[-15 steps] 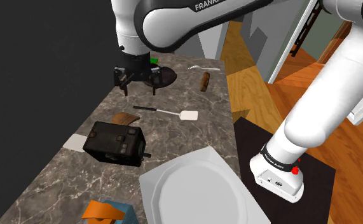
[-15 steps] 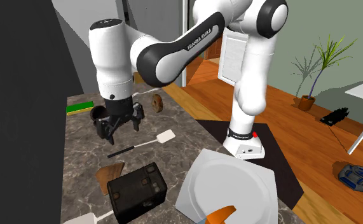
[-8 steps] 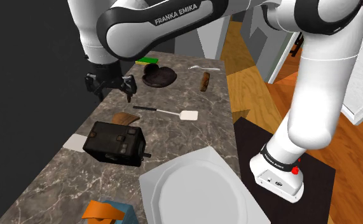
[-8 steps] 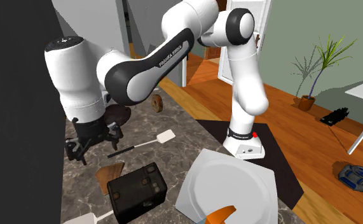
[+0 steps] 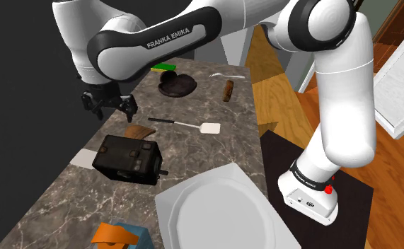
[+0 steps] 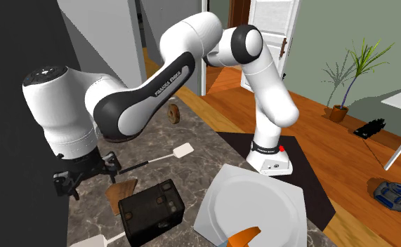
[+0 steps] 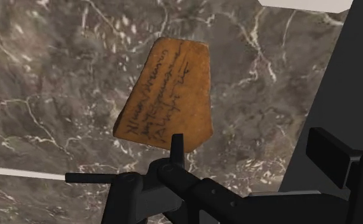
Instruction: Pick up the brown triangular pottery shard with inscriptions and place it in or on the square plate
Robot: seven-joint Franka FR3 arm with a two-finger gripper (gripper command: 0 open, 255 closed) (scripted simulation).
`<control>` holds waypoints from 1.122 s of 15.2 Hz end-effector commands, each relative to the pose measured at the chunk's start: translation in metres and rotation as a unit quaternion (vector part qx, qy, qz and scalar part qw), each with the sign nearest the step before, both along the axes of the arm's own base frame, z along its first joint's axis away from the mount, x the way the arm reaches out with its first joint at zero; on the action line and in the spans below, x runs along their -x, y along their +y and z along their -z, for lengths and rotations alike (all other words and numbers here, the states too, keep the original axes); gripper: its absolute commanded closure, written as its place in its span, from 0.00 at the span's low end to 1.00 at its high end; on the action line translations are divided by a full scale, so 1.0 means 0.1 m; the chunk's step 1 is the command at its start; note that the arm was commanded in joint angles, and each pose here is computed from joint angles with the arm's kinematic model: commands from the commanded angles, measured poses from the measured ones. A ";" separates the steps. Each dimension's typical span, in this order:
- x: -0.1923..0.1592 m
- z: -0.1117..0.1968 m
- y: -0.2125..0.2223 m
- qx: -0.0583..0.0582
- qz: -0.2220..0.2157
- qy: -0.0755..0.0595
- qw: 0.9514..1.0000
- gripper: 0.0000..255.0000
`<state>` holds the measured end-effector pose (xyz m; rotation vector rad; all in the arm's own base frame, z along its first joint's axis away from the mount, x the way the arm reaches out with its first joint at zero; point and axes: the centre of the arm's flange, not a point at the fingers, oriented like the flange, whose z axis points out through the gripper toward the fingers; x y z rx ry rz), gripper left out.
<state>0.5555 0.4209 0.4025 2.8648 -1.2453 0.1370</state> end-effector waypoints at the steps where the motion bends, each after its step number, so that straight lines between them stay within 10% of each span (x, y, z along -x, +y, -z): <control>1: -0.01 0.11 0.00 0.000 0.000 0.000 1.000 0.00; 11: -0.02 0.19 0.00 0.000 0.000 0.000 1.000 0.00; 12: -0.02 0.19 0.00 0.000 0.000 0.000 1.000 1.00; 17: -0.02 0.19 0.00 0.000 0.000 0.000 1.000 1.00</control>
